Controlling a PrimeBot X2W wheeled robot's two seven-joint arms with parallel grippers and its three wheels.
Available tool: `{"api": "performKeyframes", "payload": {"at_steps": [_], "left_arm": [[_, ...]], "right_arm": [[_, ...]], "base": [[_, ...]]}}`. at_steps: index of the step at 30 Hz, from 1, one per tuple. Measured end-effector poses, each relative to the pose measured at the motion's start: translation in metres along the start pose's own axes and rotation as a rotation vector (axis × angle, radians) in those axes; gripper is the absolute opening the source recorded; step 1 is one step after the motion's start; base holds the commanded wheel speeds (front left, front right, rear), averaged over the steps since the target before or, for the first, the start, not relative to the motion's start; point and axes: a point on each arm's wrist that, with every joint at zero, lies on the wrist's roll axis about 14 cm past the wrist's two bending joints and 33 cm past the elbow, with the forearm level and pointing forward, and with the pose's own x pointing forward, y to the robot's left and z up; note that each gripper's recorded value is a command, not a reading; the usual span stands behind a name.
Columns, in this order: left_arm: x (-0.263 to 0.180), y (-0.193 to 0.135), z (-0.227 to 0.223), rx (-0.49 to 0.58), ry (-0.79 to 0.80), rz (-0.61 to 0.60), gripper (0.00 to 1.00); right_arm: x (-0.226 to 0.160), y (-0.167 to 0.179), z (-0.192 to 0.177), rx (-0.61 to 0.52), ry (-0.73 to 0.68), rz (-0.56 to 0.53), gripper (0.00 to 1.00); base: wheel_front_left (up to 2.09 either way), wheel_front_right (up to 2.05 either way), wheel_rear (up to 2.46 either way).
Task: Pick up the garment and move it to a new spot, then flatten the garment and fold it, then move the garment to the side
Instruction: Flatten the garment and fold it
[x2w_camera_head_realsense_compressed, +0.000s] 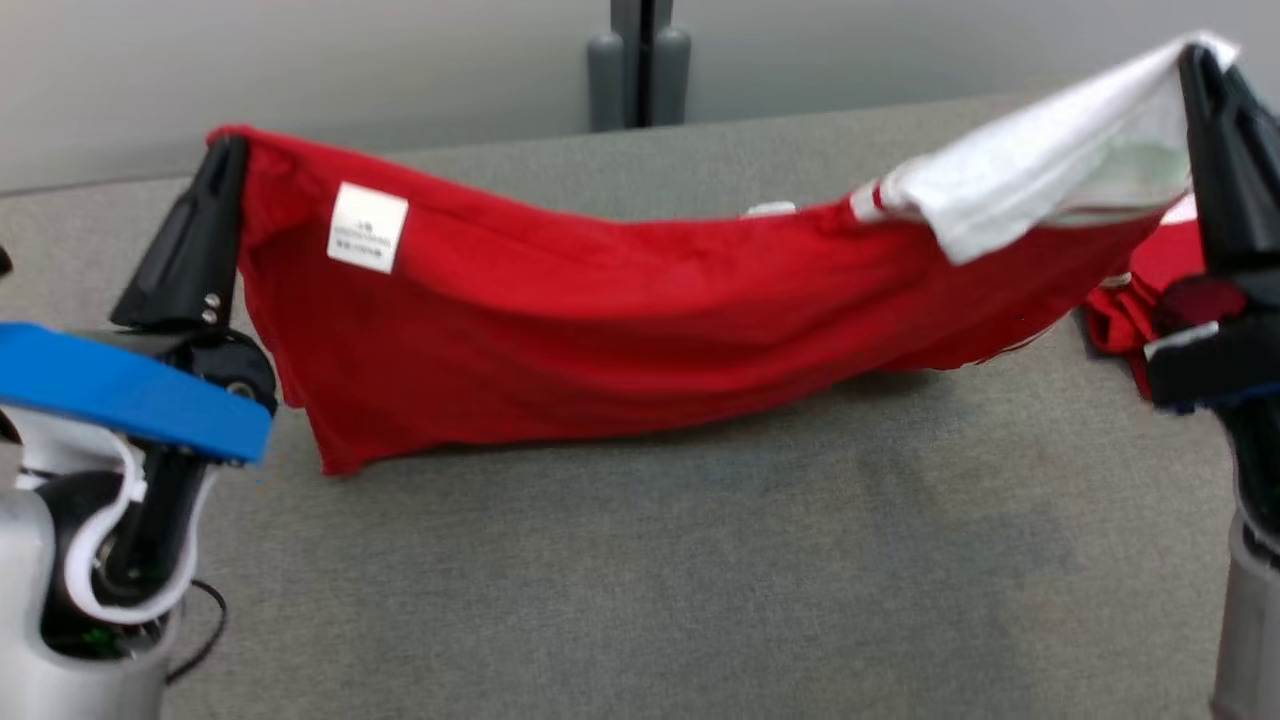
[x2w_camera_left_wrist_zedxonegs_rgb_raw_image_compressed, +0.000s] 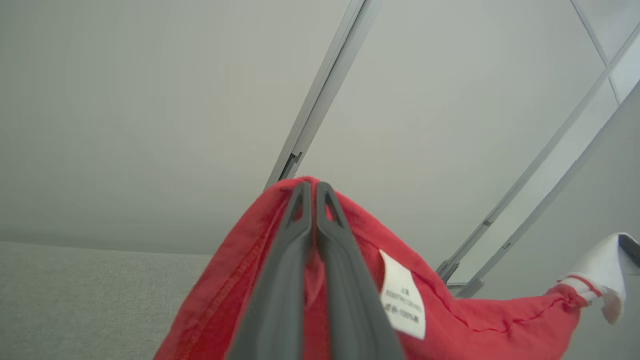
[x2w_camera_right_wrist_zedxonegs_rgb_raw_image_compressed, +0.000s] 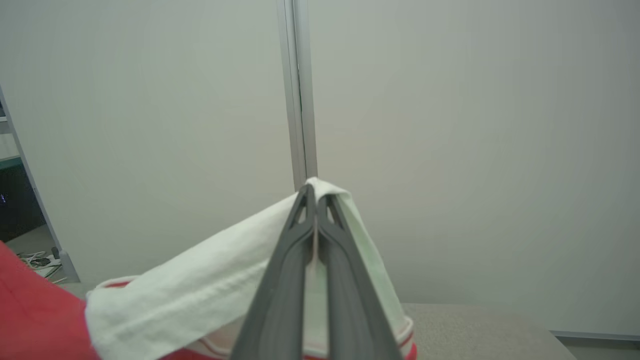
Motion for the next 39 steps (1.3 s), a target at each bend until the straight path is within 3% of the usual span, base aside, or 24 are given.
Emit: {"api": "performKeyframes", "payload": {"at_steps": [3, 7, 10, 17, 22, 25, 28, 32, 35, 39], "left_arm": [[0.030, 0.021, -0.009, 0.020, 0.068, 0.024, 0.00], [0.075, 0.058, -0.016, 0.067, 0.110, 0.080, 0.00], [0.109, 0.087, -0.011, 0.094, 0.088, 0.127, 0.00], [0.160, 0.114, 0.042, 0.196, -0.088, 0.163, 0.00], [0.173, 0.097, 0.082, 0.276, -0.237, 0.096, 0.00], [0.177, 0.093, 0.080, 0.293, -0.264, 0.067, 0.00], [0.178, 0.099, 0.056, 0.299, -0.245, 0.063, 0.00], [0.166, 0.120, -0.011, 0.270, -0.125, 0.088, 0.00], [0.139, 0.132, -0.072, 0.248, 0.009, 0.122, 0.00], [0.088, 0.138, -0.129, 0.203, 0.156, 0.175, 0.00]], "right_arm": [[0.036, -0.006, -0.012, 0.035, 0.033, 0.016, 0.00], [0.091, -0.004, -0.031, 0.166, 0.047, 0.054, 0.00], [0.131, -0.004, -0.041, 0.144, 0.022, 0.058, 0.00], [0.201, 0.000, 0.013, -0.027, -0.291, 0.065, 0.00], [0.214, 0.009, 0.059, -0.075, -0.479, 0.081, 0.00], [0.216, 0.002, 0.060, -0.093, -0.495, 0.071, 0.00], [0.217, -0.003, 0.025, -0.118, -0.412, 0.073, 0.00], [0.198, -0.011, -0.074, -0.104, -0.154, 0.073, 0.00], [0.161, -0.013, -0.153, -0.082, 0.090, 0.080, 0.00], [0.093, -0.018, -0.218, -0.033, 0.347, 0.068, 0.00]], "base": [[0.00, 0.00, 0.00], [0.00, 0.00, 0.00], [0.00, 0.00, 0.00], [0.00, 0.00, 0.00], [0.00, 0.00, 0.00], [0.00, 0.00, 0.00], [0.00, 0.00, 0.00], [0.00, 0.00, 0.00], [0.00, 0.00, 0.00], [0.00, 0.00, 0.00]]}}
